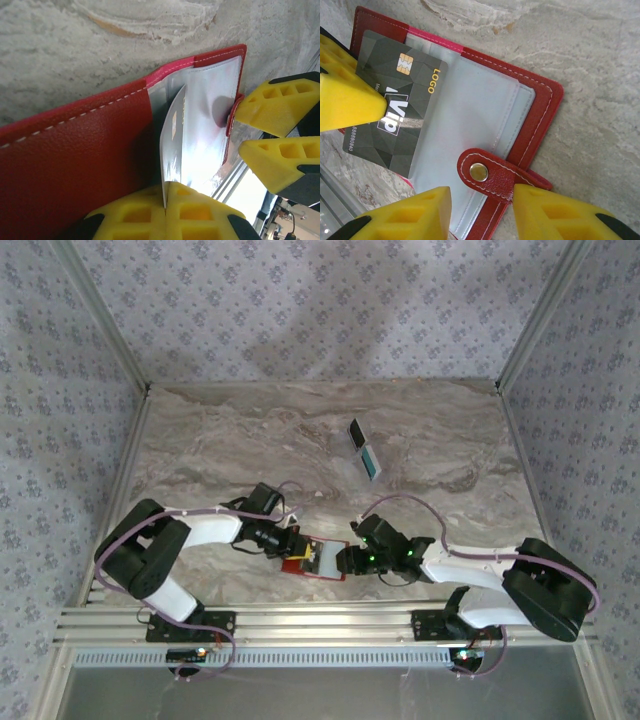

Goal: Put the credit cards into the card holder

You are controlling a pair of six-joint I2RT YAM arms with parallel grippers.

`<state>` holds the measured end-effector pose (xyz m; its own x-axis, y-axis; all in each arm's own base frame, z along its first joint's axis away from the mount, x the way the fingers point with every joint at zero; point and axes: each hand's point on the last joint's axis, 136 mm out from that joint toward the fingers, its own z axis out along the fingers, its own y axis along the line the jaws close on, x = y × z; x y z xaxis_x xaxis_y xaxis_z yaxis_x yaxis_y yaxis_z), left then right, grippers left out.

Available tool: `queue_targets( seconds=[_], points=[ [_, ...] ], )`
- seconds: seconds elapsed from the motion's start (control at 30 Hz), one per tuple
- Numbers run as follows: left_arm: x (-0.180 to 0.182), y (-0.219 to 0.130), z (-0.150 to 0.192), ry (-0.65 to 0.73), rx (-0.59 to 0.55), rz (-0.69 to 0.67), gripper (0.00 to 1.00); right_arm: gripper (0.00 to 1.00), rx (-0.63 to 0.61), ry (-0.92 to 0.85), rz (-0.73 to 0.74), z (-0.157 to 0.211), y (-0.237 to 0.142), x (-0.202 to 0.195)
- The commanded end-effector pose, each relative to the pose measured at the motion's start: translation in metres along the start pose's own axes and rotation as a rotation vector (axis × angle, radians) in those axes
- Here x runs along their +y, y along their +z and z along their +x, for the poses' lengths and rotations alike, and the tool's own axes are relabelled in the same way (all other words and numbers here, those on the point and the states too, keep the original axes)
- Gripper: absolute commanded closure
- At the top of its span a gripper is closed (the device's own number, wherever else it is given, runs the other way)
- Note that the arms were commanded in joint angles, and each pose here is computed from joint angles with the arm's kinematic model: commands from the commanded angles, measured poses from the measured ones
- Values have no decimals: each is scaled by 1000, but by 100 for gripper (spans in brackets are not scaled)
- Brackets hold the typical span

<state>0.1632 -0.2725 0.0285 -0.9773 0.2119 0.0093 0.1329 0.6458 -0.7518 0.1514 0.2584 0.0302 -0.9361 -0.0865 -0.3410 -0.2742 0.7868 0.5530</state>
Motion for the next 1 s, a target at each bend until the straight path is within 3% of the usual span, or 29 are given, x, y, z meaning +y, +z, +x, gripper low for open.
queue_targets(
  seconds=[0.0, 0.23, 0.97],
  points=[
    [17, 5, 13, -68, 39, -47, 100, 60, 3, -7, 29, 0, 2, -7],
    [12, 5, 9, -73, 24, -18, 100, 54, -2, -8, 24, 0, 1, -6],
    [-1, 8, 0, -87, -21, 73, 100, 53, -27, -8, 19, -2, -2, -7]
  ],
)
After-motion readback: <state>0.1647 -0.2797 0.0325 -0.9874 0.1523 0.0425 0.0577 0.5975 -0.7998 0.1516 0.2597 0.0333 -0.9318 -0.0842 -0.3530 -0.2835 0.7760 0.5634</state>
